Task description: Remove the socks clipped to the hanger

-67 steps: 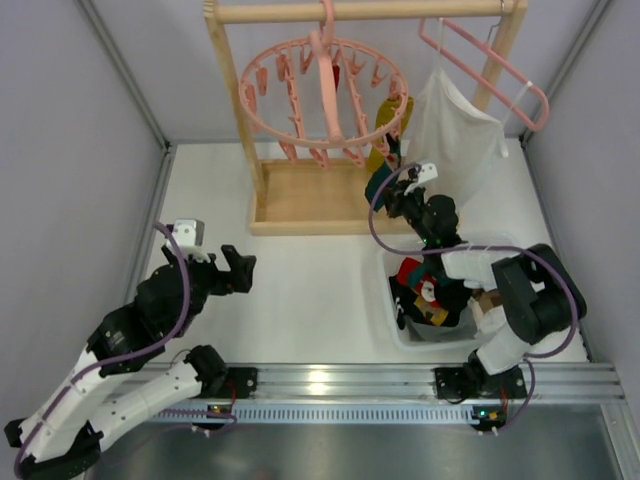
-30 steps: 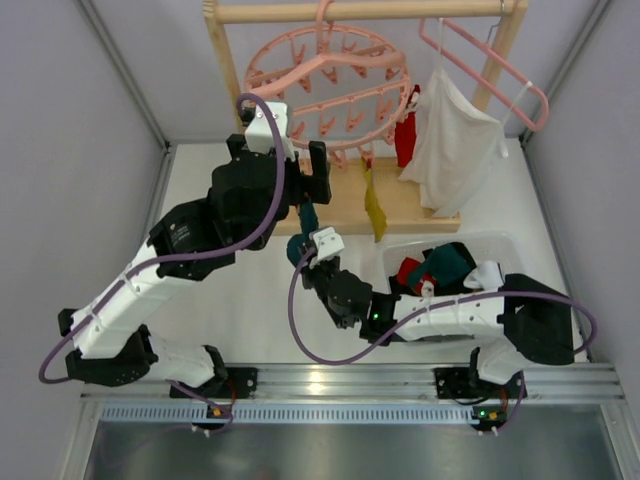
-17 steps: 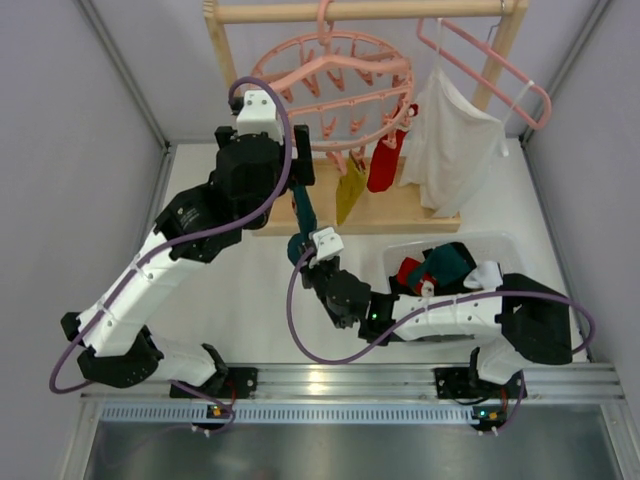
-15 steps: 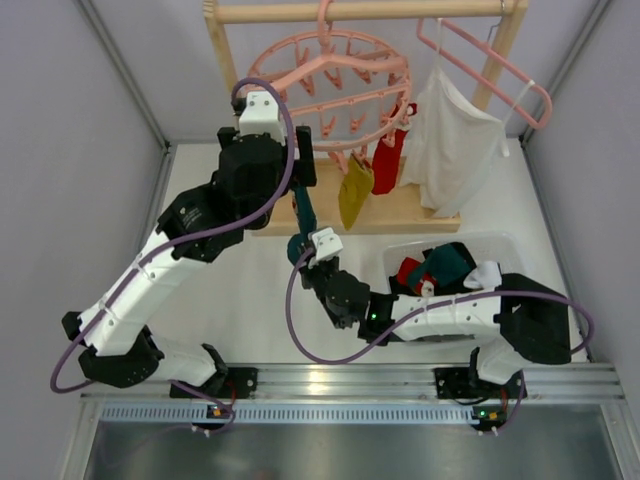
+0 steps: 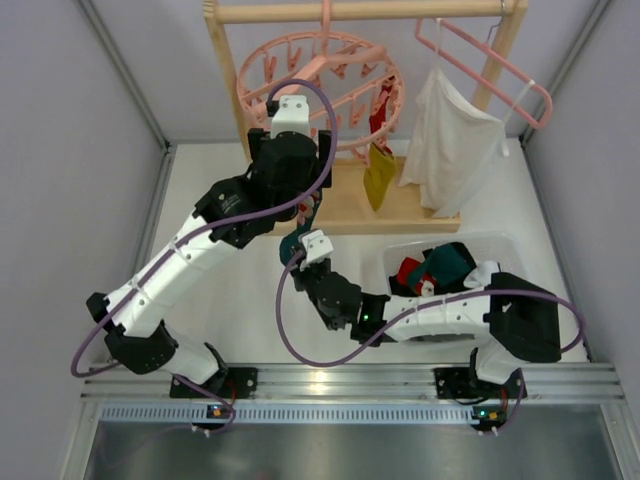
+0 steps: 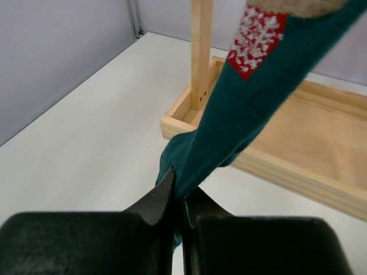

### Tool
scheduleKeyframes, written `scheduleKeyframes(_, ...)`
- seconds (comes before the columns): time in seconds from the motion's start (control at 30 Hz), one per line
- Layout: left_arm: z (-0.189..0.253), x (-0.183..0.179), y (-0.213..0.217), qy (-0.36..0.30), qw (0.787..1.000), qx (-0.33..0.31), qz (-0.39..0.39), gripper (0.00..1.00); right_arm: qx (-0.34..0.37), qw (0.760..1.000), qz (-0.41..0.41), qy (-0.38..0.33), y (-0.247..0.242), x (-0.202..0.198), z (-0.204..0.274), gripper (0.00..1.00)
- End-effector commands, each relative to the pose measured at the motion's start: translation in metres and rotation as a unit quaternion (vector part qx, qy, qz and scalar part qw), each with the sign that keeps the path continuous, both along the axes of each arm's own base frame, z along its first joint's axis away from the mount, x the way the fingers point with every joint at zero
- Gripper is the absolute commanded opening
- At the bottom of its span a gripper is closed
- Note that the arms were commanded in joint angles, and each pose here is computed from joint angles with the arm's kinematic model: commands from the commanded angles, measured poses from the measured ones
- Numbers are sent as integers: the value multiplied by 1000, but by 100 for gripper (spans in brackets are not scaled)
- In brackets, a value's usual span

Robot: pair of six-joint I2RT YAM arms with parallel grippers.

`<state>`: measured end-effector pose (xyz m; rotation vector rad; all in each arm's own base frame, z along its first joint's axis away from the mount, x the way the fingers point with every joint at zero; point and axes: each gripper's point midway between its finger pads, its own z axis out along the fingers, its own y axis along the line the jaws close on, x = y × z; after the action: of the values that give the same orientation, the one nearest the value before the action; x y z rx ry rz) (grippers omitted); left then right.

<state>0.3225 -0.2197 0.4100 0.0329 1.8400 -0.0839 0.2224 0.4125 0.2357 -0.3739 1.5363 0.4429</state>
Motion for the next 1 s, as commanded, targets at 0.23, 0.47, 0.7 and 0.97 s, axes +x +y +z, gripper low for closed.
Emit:
scheduleKeyframes(0.23, 6, 6, -2, -8, 1000, -6, 7, 86, 12, 1000, 25, -12, 27, -13, 15, 0)
scheduleKeyframes(0.47, 17, -6, -2, -13, 999, -24, -22, 85, -16, 1000, 14, -21, 30, -9, 12, 0)
scheduleKeyframes(0.7, 16, -6, 0, -20, 1000, 3, -2, 86, -36, 999, 11, -27, 39, -6, 11, 0)
scheduleKeyframes(0.97, 5, 5, 9, -21, 998, 50, 41, 83, -39, 999, 13, -30, 42, -7, 14, 0)
